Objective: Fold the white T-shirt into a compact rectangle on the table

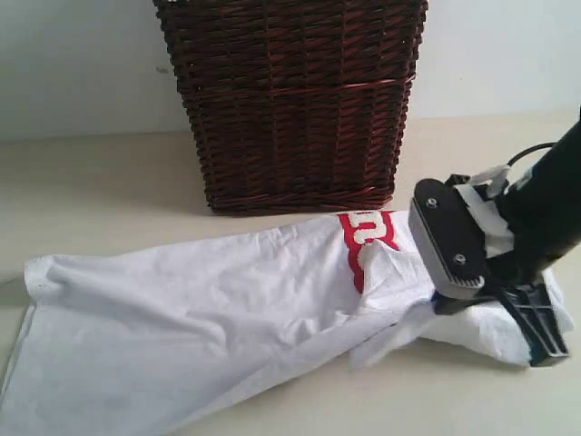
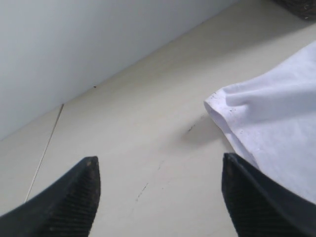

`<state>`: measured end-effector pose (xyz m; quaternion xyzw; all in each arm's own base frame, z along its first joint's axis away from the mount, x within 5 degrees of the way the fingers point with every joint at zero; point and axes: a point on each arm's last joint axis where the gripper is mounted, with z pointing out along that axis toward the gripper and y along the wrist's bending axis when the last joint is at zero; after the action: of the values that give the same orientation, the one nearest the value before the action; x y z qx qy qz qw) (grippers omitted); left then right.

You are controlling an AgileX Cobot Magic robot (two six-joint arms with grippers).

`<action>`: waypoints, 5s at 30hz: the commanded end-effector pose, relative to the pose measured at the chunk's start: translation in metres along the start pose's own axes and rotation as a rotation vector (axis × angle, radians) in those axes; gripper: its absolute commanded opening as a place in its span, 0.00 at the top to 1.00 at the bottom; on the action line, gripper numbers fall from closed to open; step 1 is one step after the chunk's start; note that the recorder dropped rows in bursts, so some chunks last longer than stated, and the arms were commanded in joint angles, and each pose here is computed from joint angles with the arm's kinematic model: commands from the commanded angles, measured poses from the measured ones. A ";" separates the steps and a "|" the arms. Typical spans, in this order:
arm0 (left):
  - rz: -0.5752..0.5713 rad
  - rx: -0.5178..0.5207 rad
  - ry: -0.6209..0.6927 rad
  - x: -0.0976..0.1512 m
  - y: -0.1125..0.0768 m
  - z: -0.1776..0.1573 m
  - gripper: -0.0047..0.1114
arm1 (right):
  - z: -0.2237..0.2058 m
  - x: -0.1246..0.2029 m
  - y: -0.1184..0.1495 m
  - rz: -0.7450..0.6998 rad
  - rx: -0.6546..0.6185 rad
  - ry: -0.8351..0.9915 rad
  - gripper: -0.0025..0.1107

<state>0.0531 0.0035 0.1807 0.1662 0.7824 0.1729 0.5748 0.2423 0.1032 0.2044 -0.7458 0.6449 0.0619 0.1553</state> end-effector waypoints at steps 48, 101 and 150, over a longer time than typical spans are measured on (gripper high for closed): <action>-0.001 0.000 -0.007 0.000 0.000 0.000 0.38 | 0.073 0.082 -0.105 0.612 0.492 -0.032 0.56; -0.001 0.000 -0.007 0.000 0.000 0.000 0.38 | 0.054 0.046 -0.044 0.826 -0.248 -0.115 0.96; -0.001 0.000 -0.007 0.000 0.000 0.000 0.38 | -0.043 0.090 -0.070 1.197 0.534 -0.049 0.19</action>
<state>0.0531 0.0035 0.1807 0.1662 0.7824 0.1729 0.5748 0.3159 0.0164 0.2121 -0.1972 0.9555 0.0145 0.2190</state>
